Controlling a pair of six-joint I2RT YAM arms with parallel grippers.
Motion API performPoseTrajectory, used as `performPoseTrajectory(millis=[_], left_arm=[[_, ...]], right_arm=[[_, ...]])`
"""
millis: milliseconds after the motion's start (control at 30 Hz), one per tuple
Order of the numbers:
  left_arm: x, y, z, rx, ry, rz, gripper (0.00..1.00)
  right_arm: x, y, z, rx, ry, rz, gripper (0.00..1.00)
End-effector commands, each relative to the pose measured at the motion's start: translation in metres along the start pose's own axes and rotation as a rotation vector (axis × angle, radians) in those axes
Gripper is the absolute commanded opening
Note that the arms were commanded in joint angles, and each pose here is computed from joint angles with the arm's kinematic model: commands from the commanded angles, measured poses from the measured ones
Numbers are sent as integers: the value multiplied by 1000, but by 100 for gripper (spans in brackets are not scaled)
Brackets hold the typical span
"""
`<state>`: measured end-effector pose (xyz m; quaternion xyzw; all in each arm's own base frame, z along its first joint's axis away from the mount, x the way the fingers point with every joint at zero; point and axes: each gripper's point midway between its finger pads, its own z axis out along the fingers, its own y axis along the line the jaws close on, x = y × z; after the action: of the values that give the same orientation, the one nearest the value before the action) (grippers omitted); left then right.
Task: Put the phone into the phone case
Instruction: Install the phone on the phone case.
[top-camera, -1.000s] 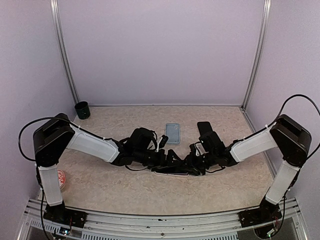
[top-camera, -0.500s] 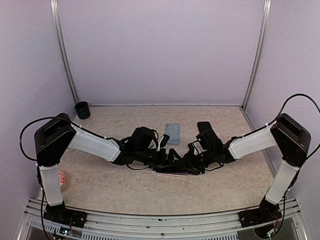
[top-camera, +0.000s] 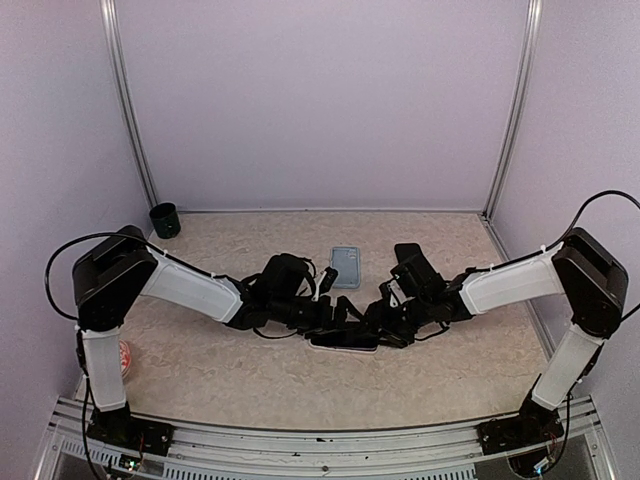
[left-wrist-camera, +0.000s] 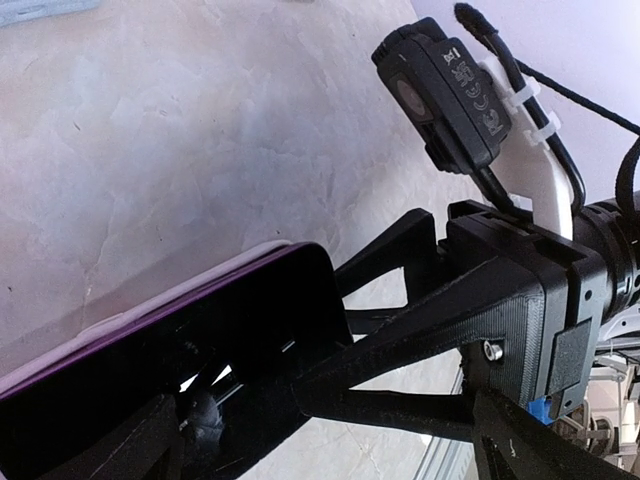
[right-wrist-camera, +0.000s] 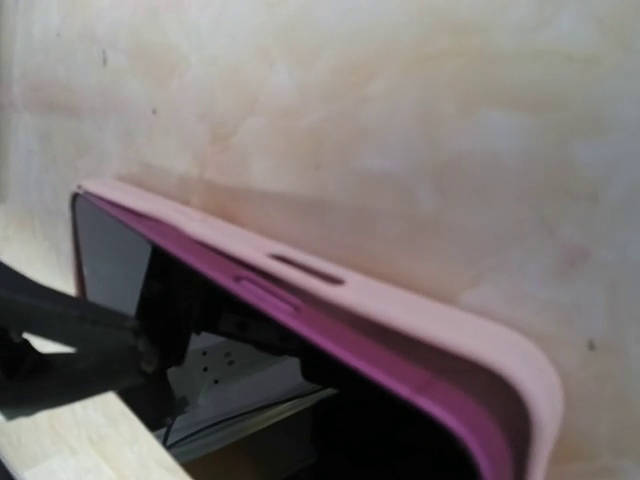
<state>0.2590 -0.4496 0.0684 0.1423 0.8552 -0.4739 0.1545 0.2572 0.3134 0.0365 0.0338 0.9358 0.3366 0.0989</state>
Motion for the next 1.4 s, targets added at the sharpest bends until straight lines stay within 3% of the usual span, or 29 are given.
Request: performPoseTrajectory(millis=[0,1100,1233,1367], left_arm=[[46,58,8,-157,122,-87,99],[63,86,11,-259,154,-108,99],[64,87,12,-261,156,-109,99],[64,88,12,-261,156,-110,99]], right_arm=[[18,-52,1,199,29,33,59],[-3,8,-26,16,-34,-34,58],[-5,17,-24,-42,-47,-69,51],[-5,14,-18,-52,-52,-74,34]])
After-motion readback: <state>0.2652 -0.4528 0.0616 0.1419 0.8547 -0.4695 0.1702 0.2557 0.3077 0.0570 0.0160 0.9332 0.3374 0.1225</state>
